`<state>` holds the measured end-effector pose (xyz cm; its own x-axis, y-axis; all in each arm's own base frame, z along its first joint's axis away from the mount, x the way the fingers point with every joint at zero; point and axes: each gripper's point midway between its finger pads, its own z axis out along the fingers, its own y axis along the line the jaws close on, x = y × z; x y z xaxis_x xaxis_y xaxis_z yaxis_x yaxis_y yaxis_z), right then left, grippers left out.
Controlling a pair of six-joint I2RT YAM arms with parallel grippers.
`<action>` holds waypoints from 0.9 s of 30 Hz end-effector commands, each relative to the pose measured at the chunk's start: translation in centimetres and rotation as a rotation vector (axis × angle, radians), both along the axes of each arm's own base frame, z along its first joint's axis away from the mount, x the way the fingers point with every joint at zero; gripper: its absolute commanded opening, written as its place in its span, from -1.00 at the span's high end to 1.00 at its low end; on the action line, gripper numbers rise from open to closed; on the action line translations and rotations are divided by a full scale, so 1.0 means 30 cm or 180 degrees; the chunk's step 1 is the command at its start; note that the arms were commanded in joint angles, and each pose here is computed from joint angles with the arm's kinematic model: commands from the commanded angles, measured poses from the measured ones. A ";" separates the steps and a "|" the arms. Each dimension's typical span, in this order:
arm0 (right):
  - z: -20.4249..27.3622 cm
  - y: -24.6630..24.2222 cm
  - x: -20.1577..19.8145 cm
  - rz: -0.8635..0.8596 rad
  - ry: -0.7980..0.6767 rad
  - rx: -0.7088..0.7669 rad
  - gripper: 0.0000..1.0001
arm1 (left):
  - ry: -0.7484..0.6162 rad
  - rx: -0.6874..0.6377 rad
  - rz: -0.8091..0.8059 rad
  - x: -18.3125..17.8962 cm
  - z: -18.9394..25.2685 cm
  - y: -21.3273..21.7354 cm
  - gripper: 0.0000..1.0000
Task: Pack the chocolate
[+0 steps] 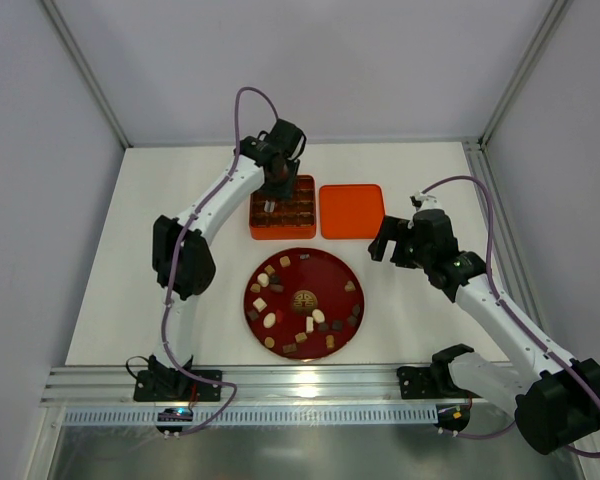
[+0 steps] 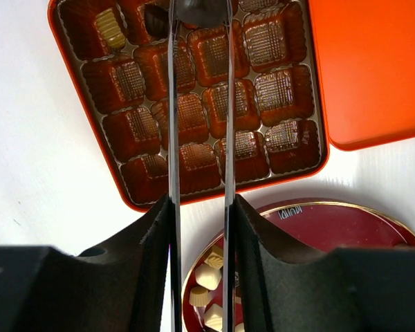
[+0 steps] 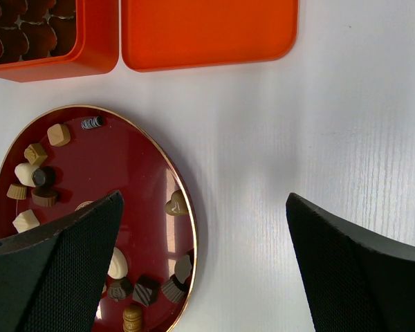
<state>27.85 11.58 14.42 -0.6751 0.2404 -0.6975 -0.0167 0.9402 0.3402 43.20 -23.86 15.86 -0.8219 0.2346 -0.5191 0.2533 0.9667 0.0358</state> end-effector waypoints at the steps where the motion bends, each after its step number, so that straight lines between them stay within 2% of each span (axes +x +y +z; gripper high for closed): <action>1: 0.058 0.005 0.023 -0.0005 -0.0187 0.0057 -1.00 | -0.0278 -0.0093 0.0013 0.052 0.082 -0.007 0.22; 8: 0.063 0.007 0.024 0.0003 -0.0194 0.0066 -1.00 | -0.0302 -0.0092 -0.0007 0.051 0.094 -0.005 0.07; 17: 0.067 0.006 0.027 -0.0009 -0.0211 0.0063 -1.00 | -0.0405 -0.0256 0.0016 0.027 0.192 -0.004 0.08; 24: 0.062 0.014 0.035 0.0015 -0.0205 0.0079 -1.00 | -0.0289 -0.0557 -0.0001 -0.089 0.263 -0.003 0.11; 25: 0.062 0.015 0.035 0.0021 -0.0210 0.0080 -1.00 | -0.0329 -0.0646 -0.0002 -0.119 0.307 0.004 0.11; 27: 0.064 0.017 0.039 0.0022 -0.0217 0.0090 -0.99 | -0.0238 -0.0670 -0.0003 -0.169 0.294 0.020 0.13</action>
<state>27.92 11.65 14.49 -0.6732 0.2411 -0.6991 -0.0198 0.9392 0.3429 40.27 -23.71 20.98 -0.8001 0.1721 -0.5746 0.2575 0.9638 -0.0699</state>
